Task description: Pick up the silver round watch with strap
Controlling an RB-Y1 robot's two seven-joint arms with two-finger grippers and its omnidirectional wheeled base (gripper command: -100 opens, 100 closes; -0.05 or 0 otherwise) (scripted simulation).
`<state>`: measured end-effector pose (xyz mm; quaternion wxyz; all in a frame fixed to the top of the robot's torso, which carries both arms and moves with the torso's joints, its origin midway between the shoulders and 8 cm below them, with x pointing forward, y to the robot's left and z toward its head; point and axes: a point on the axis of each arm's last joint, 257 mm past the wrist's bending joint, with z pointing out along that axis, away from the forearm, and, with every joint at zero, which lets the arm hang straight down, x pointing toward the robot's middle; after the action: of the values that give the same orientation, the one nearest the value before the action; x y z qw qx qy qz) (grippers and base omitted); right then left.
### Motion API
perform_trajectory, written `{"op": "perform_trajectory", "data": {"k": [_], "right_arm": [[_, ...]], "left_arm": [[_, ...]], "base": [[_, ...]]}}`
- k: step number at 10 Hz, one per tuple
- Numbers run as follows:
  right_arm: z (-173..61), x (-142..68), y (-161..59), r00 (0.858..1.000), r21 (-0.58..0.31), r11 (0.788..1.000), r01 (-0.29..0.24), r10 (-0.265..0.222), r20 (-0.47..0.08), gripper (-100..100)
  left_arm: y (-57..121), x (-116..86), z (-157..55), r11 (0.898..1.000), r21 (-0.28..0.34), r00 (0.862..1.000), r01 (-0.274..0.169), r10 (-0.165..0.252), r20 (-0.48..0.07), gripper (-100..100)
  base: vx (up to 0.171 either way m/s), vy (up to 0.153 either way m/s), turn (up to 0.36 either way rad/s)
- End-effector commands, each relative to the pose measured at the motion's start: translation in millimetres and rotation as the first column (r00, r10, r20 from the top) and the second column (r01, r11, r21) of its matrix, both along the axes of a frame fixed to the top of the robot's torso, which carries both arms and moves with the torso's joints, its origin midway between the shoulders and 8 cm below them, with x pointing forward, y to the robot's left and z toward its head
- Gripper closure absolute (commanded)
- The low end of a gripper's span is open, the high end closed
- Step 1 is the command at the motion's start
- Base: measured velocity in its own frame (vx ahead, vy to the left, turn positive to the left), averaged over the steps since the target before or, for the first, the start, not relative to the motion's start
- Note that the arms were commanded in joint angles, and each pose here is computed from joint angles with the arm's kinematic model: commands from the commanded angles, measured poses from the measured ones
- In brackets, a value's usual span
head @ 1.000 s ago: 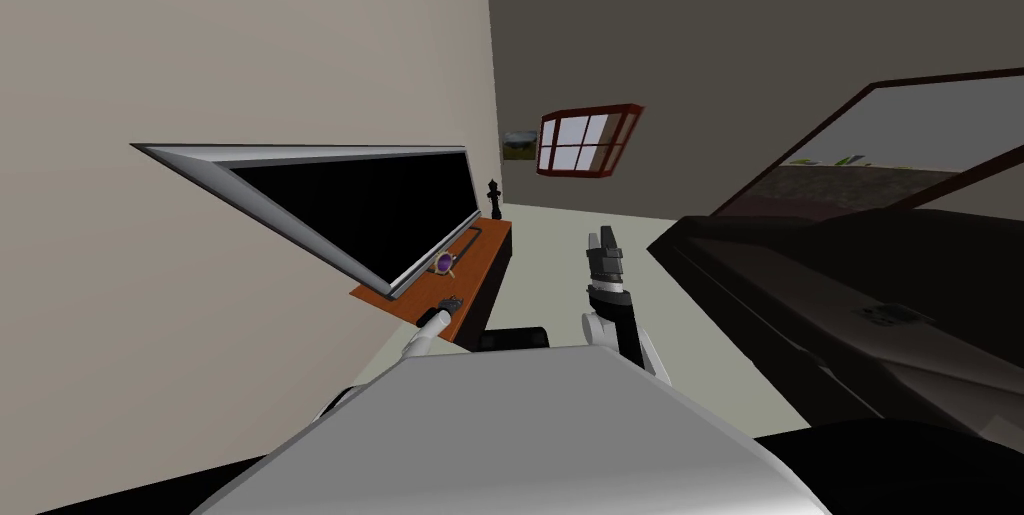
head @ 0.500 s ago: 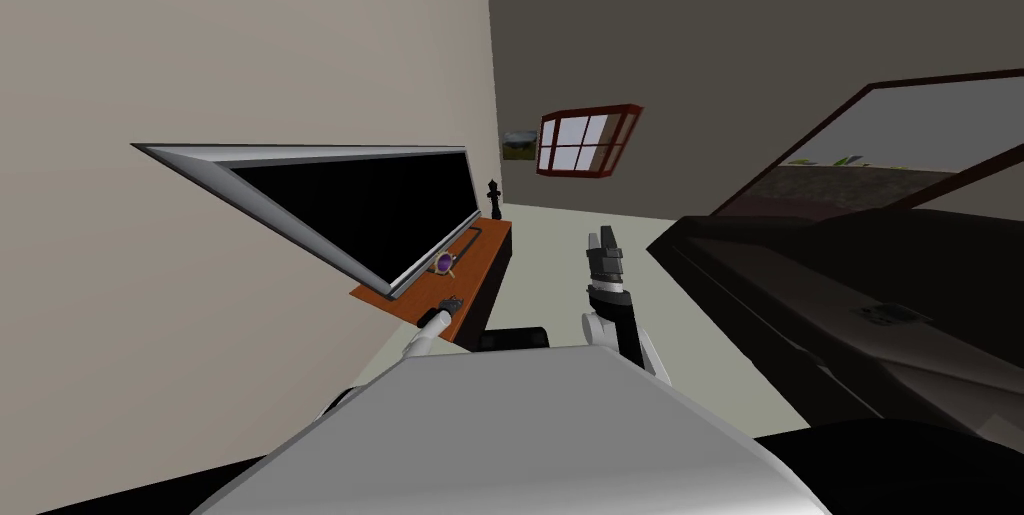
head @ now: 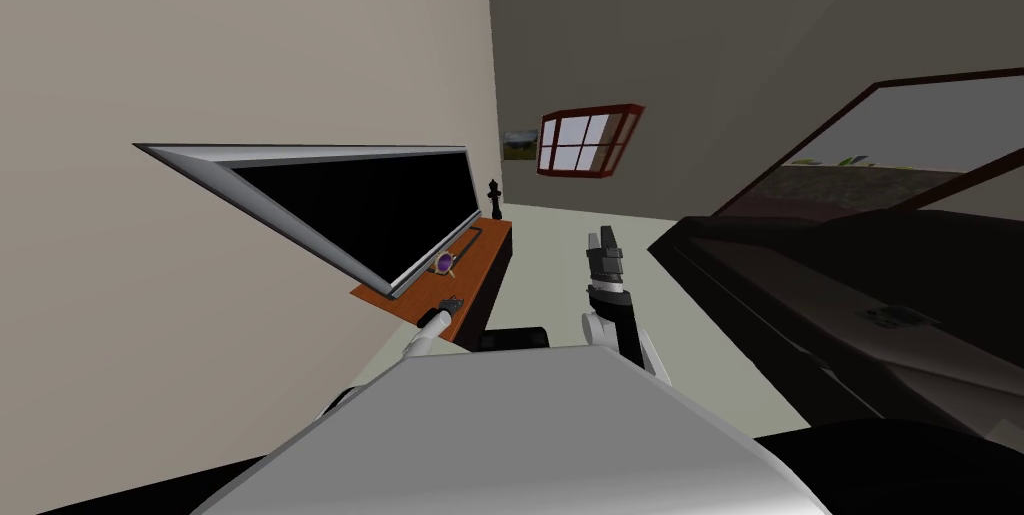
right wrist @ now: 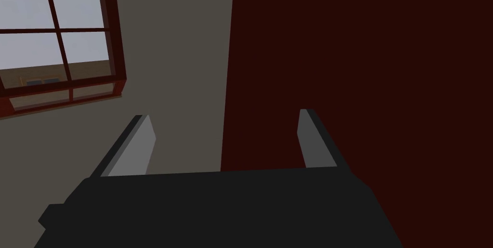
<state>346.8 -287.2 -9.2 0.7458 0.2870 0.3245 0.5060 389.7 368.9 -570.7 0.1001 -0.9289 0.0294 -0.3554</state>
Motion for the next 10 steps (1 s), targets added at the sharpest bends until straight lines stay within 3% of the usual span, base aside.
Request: {"op": "perform_trajectory", "data": {"k": [1, 3, 6, 10], "right_arm": [[0.0, 0.0, 0.0, 1.0, 0.0, 1.0, 0.0, 0.0, 0.0, 0], [0.0, 0.0, 0.0, 1.0, 0.0, 1.0, 0.0, 0.0, 0.0, 0], [0.0, 0.0, 0.0, 1.0, 0.0, 1.0, 0.0, 0.0, 0.0, 0], [0.0, 0.0, 0.0, 1.0, 0.0, 1.0, 0.0, 0.0, 0.0, 0]], "left_arm": [[0.0, 0.0, 0.0, 1.0, 0.0, 1.0, 0.0, 0.0, 0.0, -100], [0.0, 0.0, 0.0, 1.0, 0.0, 1.0, 0.0, 0.0, 0.0, -100], [-19.7, -13.0, -10.7, 1.0, 0.0, 1.0, -0.005, 0.005, 0.003, -100], [-19.7, -13.0, -10.7, 1.0, 0.0, 1.0, -0.005, 0.005, 0.003, -100]], "base": [[0.0, 0.0, 0.0], [0.0, 0.0, 0.0], [-0.004, 0.005, -0.015], [-0.001, 0.001, -0.002]]}}
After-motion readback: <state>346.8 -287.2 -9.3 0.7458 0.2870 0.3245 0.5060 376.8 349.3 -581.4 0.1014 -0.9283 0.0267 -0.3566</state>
